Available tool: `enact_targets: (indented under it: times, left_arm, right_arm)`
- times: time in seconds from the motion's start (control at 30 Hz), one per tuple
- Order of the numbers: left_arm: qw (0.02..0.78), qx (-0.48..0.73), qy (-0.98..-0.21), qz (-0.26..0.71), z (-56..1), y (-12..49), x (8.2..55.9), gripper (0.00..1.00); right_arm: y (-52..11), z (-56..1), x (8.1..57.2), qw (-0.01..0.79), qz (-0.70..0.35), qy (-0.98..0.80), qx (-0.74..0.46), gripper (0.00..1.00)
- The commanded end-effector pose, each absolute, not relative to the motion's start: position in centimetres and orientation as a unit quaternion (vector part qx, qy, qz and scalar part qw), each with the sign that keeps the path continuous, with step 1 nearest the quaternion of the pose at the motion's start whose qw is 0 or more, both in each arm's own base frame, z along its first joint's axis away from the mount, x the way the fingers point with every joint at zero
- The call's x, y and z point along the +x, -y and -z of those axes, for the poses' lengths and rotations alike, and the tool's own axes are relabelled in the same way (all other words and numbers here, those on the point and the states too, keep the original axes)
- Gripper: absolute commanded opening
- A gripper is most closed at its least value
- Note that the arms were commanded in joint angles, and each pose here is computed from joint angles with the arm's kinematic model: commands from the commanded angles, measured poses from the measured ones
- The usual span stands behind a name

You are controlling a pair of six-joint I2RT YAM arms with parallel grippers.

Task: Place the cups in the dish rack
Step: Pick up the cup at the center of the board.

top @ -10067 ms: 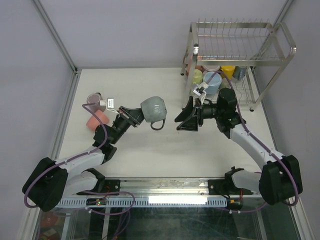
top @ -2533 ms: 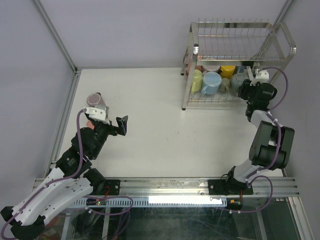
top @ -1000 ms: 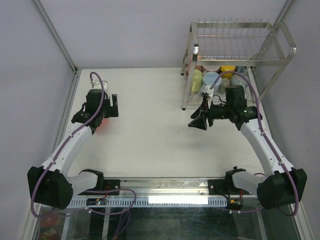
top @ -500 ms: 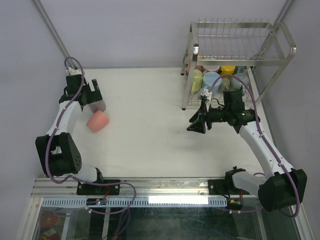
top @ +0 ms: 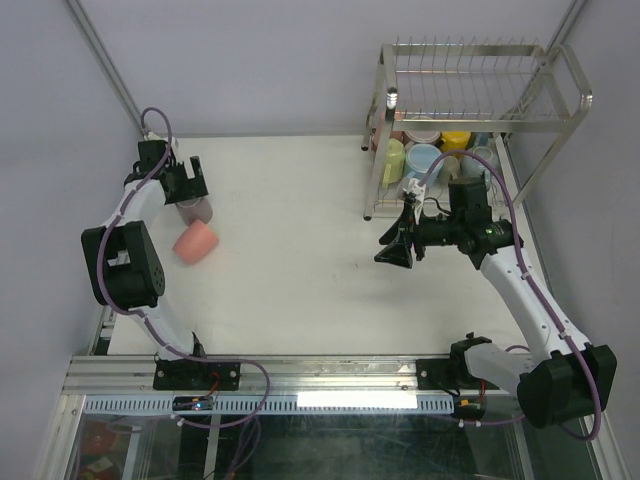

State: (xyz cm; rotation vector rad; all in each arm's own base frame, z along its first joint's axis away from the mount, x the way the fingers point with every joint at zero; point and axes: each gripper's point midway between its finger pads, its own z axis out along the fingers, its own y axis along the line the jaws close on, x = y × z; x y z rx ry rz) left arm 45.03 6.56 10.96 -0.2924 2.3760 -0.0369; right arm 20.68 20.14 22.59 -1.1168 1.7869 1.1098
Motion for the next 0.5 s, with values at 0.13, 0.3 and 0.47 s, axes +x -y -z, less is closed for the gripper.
enact_targets:
  times: [0.13, 0.3, 0.47]
  left_arm:
    - [0.357, -0.107, -0.928, -0.002, -10.1, -7.5, 46.5, 0.99]
    - [0.352, -0.102, -0.931, 0.003, -9.4, -7.0, 47.2, 0.99]
    - [0.344, -0.098, -0.933, -0.032, -8.9, -7.0, 47.9, 0.96]
  right_arm:
    - [-20.6, -23.4, 20.4, 0.378, -0.446, -0.677, -0.447, 0.57]
    - [-20.6, -23.3, 20.4, 0.376, -0.448, -0.678, -0.446, 0.57]
    - [-20.6, -23.3, 20.5, 0.377, -0.447, -0.678, -0.446, 0.57]
